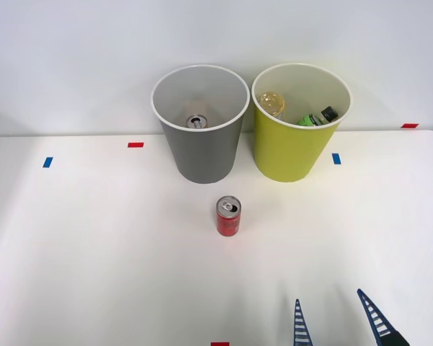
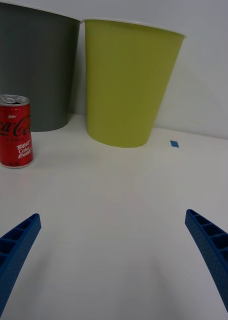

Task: Put cans in the gray bin, plastic bottles in the light green bin

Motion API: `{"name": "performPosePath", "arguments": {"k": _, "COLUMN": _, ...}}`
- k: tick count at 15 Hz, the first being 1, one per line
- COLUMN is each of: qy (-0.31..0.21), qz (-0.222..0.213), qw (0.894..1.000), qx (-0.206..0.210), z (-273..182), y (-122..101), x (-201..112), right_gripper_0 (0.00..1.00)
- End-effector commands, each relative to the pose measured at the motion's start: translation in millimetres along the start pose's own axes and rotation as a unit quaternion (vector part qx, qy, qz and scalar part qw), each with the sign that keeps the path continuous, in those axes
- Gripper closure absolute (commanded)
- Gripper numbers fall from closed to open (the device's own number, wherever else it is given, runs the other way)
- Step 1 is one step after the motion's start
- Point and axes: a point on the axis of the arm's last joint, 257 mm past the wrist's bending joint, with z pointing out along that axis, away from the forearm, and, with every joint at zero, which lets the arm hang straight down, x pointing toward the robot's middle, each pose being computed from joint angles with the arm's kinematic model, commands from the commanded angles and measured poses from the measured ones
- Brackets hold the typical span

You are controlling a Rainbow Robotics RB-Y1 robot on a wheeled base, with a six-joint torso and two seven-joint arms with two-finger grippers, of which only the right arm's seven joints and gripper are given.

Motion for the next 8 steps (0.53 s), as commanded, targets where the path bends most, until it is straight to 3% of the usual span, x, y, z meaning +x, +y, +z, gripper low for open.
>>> {"name": "performPosePath", "arguments": {"k": 1, "qy": 0.000, "qz": 0.000, "qw": 1.000, "qx": 0.000, "z": 0.0, "y": 0.0, "x": 0.0, "right_gripper_0": 0.00}}
{"name": "performPosePath", "arguments": {"k": 8, "qy": 0.000, "qz": 0.000, "qw": 1.000, "qx": 0.000, "z": 0.0, "y": 0.0, "x": 0.0, "right_gripper_0": 0.00}}
